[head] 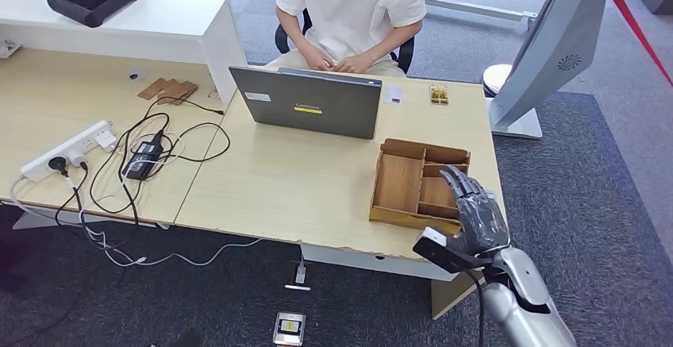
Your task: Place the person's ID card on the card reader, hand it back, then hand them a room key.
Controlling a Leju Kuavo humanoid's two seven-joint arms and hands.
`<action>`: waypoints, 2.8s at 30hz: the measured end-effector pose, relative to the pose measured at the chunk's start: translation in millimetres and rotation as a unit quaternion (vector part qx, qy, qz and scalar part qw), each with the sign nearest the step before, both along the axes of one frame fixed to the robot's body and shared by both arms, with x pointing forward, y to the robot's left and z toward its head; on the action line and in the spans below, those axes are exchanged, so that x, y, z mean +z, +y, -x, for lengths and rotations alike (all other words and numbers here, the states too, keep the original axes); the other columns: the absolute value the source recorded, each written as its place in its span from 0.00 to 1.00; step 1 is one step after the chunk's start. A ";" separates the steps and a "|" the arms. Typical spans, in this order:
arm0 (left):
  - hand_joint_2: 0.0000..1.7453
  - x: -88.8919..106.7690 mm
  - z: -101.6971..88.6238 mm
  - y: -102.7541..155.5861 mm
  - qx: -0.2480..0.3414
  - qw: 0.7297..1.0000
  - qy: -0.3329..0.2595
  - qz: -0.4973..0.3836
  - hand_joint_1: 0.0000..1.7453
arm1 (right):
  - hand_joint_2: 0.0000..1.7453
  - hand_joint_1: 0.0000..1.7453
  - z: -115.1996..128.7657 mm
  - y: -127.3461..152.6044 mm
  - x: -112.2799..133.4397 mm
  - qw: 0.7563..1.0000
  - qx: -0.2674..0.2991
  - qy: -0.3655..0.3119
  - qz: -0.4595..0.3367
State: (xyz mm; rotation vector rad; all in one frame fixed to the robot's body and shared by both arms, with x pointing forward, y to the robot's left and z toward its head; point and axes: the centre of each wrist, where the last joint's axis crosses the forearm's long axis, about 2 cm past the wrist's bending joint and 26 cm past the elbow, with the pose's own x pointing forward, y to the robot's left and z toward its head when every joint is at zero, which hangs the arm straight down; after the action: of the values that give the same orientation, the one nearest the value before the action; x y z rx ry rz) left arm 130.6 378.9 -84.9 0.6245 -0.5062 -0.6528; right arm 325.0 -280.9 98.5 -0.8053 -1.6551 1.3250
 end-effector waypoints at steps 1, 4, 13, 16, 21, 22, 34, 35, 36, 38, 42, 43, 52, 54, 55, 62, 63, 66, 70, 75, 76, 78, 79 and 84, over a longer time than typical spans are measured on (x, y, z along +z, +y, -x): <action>0.00 0.0 0.5 0.6 0.001 1.000 0.000 -0.001 0.00 | 1.00 0.00 -0.1 -0.2 1.0 1.000 -0.002 -0.005 0.005; 0.00 -0.4 2.6 1.5 0.001 1.000 0.000 -0.002 0.00 | 1.00 0.00 -0.1 -1.3 4.3 1.000 -0.010 -0.024 0.017; 0.00 -1.2 5.4 1.5 -0.001 1.000 0.002 -0.003 0.00 | 1.00 0.00 5.8 -2.7 3.0 0.999 -0.011 -0.036 0.034; 0.00 -1.3 5.8 1.5 -0.002 1.000 0.001 -0.002 0.00 | 1.00 0.00 7.3 -1.7 1.4 0.999 -0.006 -0.033 0.042; 0.00 -1.3 5.8 1.5 -0.004 1.000 0.000 -0.001 0.00 | 1.00 0.00 8.9 0.5 -0.8 0.998 0.004 -0.020 0.057; 0.00 -1.3 5.8 1.5 -0.004 1.000 -0.001 -0.001 0.00 | 1.00 0.00 9.1 0.8 -1.2 0.998 0.006 -0.017 0.060; 0.00 -0.9 4.4 1.5 -0.006 1.000 0.000 -0.003 0.00 | 1.00 0.00 8.8 4.3 -2.2 0.995 0.010 0.005 0.100; 0.00 -0.8 3.9 1.5 -0.006 1.000 0.000 -0.003 0.00 | 1.00 0.00 7.5 4.6 -1.0 0.995 0.008 0.002 0.103; 0.00 -0.6 3.2 1.5 -0.005 1.000 0.000 -0.003 0.00 | 1.00 0.00 5.9 4.9 0.3 0.994 0.006 -0.002 0.106; 0.00 -0.3 2.1 1.5 -0.005 1.000 -0.001 -0.004 0.00 | 1.00 0.00 2.7 5.3 2.6 0.994 0.001 -0.009 0.111; 0.00 0.1 1.0 1.5 -0.004 1.000 -0.002 -0.005 0.00 | 1.00 0.00 -1.8 3.6 2.8 0.993 -0.013 -0.026 0.116; 0.00 0.1 0.9 1.5 -0.003 1.000 -0.002 -0.006 0.00 | 1.00 0.00 -2.7 2.6 2.2 0.992 -0.018 -0.030 0.118; 0.00 0.0 1.3 1.6 -0.001 1.000 -0.004 -0.007 0.00 | 1.00 0.00 -5.9 -7.3 -6.1 0.990 -0.039 -0.033 0.129; 0.00 0.0 1.3 1.6 -0.001 1.000 -0.004 -0.007 0.00 | 1.00 0.00 -6.3 -8.5 -7.4 0.990 -0.041 -0.031 0.131; 0.00 0.0 1.4 1.6 -0.001 1.000 -0.004 -0.007 0.00 | 1.00 0.00 -6.5 -9.1 -8.1 0.990 -0.041 -0.029 0.132; 0.00 -0.1 1.8 1.6 -0.002 1.000 -0.002 -0.008 0.00 | 1.00 0.00 -5.5 -12.6 -13.7 0.989 -0.044 -0.019 0.137; 0.00 -0.1 1.8 1.6 -0.002 1.000 -0.002 -0.008 0.00 | 1.00 0.00 -5.3 -13.1 -14.5 0.989 -0.043 -0.017 0.137; 0.00 -0.1 1.9 1.7 -0.002 1.000 -0.002 -0.008 0.00 | 1.00 0.00 -4.4 -14.2 -16.5 0.990 -0.041 -0.013 0.138; 0.00 -0.1 1.9 1.8 -0.001 1.000 -0.001 -0.008 0.00 | 1.00 0.00 -3.9 -15.1 -18.2 0.990 -0.040 -0.011 0.138; 0.00 -0.1 1.9 1.9 -0.001 1.000 -0.001 -0.009 0.00 | 1.00 0.00 -3.7 -13.9 -18.2 0.991 -0.027 -0.021 0.128; 0.00 0.0 1.9 2.1 -0.001 1.000 -0.001 -0.009 0.00 | 1.00 0.00 -3.6 -13.2 -18.1 0.992 -0.024 -0.023 0.124; 0.00 0.0 1.9 2.6 -0.002 1.000 -0.001 -0.010 0.00 | 1.00 0.00 -3.1 -11.4 -17.9 0.993 -0.017 -0.024 0.117; 0.00 0.1 1.9 2.9 -0.002 1.000 -0.001 -0.010 0.00 | 1.00 0.00 -2.7 -10.4 -17.7 0.993 -0.015 -0.024 0.115; 0.00 0.2 2.2 4.2 -0.001 1.000 -0.001 -0.011 0.00 | 1.00 0.00 -2.1 -8.1 -16.5 0.994 -0.012 -0.025 0.109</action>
State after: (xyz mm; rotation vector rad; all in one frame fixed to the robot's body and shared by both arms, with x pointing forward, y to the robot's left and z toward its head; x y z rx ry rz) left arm 128.4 383.1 -84.7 0.6452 -0.5030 -0.6605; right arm 327.1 -288.9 82.1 -0.9921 -1.5510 1.4969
